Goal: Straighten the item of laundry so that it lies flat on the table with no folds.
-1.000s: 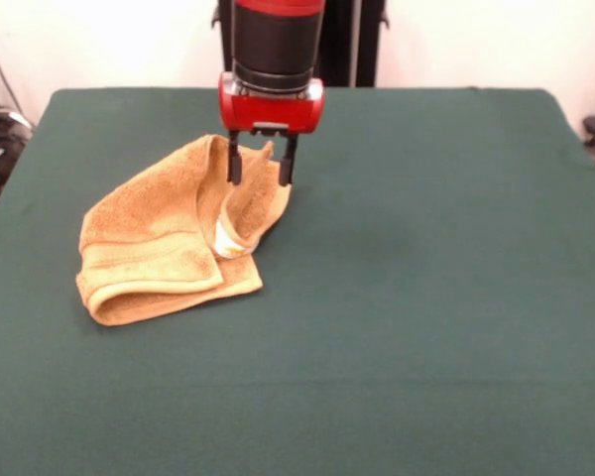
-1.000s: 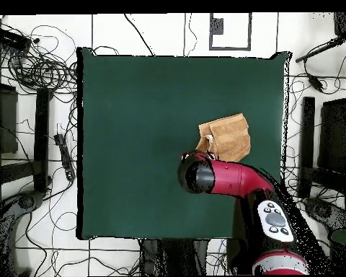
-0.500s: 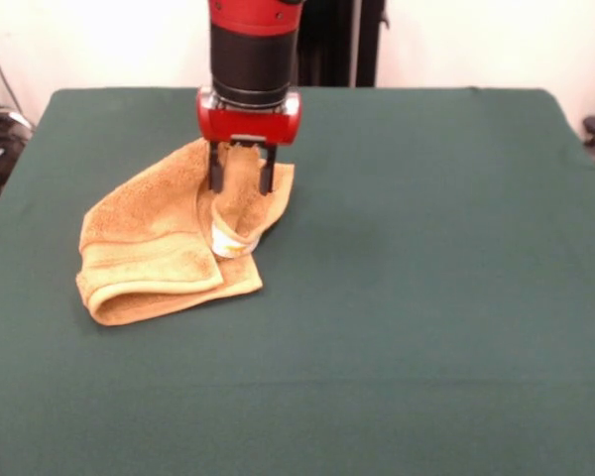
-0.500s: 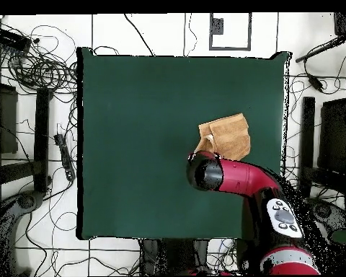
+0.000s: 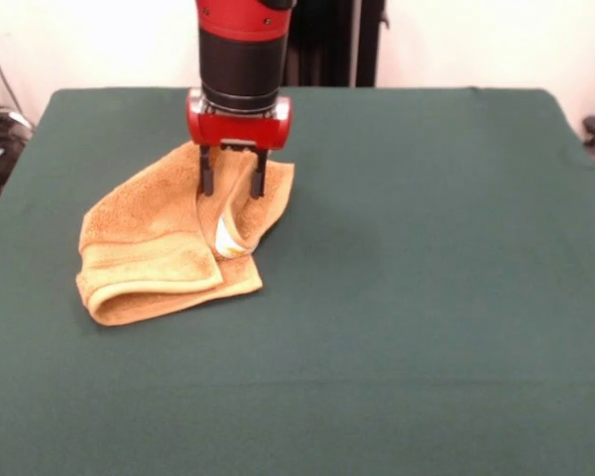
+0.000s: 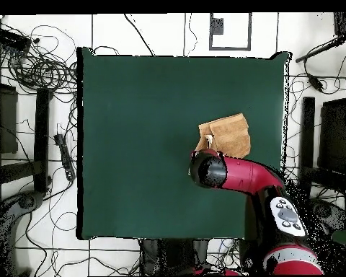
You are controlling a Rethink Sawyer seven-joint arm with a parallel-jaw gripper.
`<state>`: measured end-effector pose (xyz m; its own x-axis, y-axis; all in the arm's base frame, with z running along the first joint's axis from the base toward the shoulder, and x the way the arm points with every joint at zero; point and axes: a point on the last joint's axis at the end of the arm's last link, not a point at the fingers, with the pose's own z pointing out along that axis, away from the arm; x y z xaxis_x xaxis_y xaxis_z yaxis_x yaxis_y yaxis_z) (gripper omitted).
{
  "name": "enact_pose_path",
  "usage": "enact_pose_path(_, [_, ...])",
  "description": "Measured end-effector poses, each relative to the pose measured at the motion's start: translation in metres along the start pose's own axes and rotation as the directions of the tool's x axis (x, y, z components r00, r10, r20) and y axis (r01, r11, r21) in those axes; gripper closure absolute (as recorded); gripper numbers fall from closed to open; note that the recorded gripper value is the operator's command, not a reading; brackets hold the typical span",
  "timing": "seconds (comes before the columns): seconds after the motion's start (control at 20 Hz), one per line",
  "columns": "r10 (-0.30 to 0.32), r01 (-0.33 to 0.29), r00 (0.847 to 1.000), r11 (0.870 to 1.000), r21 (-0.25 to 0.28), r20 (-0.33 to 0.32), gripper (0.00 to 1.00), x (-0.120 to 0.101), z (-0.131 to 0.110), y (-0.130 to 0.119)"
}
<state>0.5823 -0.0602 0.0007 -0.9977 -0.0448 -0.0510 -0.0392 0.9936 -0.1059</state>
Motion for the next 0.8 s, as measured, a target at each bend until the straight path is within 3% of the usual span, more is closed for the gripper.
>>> enact_pose_path(0.8, [-0.004,0.004,1.0,1.0,0.0,0.004,0.0,-0.0037,0.0002,0.004])
